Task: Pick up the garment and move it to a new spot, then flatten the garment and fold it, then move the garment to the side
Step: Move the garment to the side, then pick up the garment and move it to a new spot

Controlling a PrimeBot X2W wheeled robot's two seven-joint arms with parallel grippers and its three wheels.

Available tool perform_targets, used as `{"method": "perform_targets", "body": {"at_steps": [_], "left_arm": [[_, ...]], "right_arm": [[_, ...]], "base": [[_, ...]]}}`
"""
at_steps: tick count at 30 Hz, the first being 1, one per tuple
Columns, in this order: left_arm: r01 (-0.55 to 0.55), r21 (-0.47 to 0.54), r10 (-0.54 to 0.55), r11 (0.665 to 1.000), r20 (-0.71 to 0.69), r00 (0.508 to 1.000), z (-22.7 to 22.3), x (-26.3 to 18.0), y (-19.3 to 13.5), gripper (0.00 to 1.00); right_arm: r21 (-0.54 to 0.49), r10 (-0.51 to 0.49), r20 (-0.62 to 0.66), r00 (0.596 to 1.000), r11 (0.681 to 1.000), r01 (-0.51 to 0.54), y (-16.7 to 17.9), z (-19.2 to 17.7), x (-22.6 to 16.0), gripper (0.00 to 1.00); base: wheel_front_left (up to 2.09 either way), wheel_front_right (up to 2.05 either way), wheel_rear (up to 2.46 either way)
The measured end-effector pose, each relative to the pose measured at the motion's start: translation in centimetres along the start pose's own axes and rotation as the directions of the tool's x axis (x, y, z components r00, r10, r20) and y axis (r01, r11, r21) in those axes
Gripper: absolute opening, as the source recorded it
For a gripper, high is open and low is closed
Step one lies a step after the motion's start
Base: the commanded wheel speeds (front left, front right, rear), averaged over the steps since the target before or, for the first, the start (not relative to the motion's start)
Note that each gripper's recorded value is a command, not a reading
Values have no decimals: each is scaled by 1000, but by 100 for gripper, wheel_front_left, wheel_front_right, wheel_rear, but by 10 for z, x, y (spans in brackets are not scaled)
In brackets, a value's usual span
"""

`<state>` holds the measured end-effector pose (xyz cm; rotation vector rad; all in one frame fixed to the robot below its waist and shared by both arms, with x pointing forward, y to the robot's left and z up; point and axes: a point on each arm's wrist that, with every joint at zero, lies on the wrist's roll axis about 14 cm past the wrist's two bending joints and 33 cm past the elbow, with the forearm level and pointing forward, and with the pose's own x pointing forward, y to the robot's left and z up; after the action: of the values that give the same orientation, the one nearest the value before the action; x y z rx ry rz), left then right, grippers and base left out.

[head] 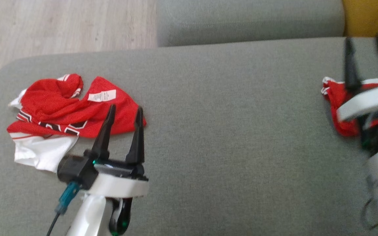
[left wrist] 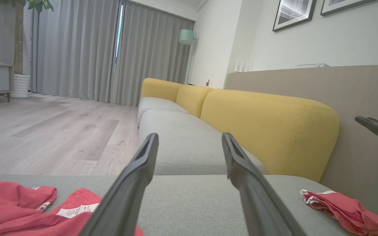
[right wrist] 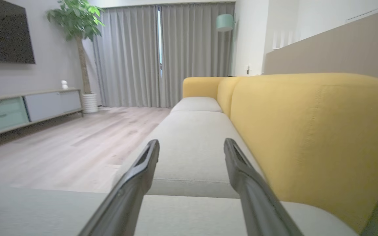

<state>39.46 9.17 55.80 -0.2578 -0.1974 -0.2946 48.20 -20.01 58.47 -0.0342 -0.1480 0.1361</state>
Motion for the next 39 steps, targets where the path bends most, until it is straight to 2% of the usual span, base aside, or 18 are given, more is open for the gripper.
{"method": "perform_targets", "body": {"at_steps": [3,6,13,20,39], "left_arm": [[-25,-4,25,1000,-6,1000,-1,-14,6,100],[-48,-10,47,999,-34,998,-9,-30,8,100],[-94,-28,92,995,-89,992,-26,-48,19,100],[-108,-30,104,994,-102,989,-30,-50,23,100],[-134,-29,131,991,-93,987,-27,-53,31,100]], "right_arm": [[100,8,-2,1000,995,-7,31,-15,-22,100],[157,12,-41,999,988,-5,55,-40,-50,100],[169,-38,-152,988,984,64,52,-86,-99,100],[208,-36,-142,989,976,66,58,-84,-114,100],[217,-31,-103,994,975,53,60,-73,-110,100]], "base": [[0,0,0],[0,0,0],[0,0,0],[0,0,0],[0,0,0]]}}
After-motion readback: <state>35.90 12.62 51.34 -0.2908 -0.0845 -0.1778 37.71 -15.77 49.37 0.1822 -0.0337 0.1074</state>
